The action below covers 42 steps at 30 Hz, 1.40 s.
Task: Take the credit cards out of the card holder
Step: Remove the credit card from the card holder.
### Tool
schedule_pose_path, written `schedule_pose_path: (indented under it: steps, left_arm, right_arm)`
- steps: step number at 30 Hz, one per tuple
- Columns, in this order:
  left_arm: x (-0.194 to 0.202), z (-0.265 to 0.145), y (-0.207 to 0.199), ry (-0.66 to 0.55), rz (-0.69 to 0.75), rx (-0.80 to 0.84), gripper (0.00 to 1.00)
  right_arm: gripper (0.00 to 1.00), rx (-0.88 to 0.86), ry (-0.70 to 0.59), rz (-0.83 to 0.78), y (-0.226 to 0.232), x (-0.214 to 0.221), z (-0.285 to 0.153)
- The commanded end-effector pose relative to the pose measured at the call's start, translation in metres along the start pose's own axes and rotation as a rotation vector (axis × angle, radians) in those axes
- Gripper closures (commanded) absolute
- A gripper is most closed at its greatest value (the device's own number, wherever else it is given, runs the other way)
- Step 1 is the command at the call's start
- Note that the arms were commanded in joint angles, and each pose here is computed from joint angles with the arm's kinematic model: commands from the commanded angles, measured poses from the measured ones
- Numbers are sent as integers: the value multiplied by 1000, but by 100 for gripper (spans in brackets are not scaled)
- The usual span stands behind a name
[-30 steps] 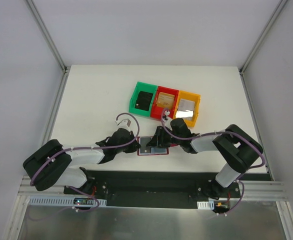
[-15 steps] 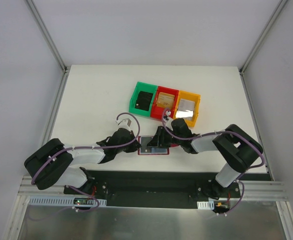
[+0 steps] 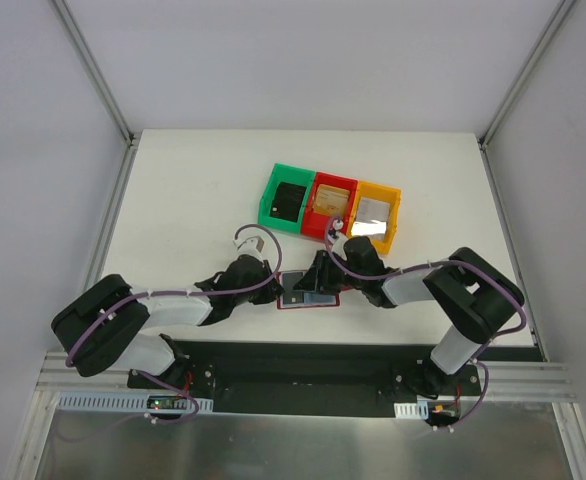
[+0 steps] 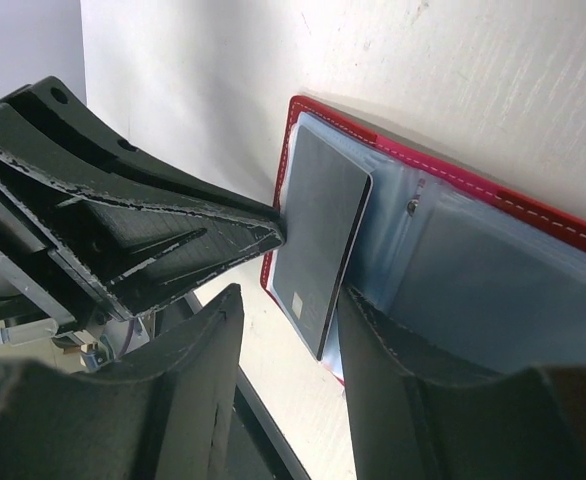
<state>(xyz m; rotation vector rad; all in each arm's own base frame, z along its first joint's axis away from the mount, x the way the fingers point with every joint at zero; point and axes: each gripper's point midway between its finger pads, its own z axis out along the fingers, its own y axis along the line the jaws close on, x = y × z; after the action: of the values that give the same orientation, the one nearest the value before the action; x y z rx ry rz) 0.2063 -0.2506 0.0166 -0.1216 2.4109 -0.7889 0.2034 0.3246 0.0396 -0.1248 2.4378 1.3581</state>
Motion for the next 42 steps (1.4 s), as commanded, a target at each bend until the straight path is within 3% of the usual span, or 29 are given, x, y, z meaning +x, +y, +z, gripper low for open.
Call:
schedule_pose_path:
  steps: [1, 42]
  left_arm:
    - [11, 3, 14, 56, 15, -53, 88]
    - [13, 9, -9, 97, 26, 46, 86]
  right_arm:
    - [56, -89, -26, -25, 19, -9, 2]
    - [56, -194, 34, 0, 36, -2, 13]
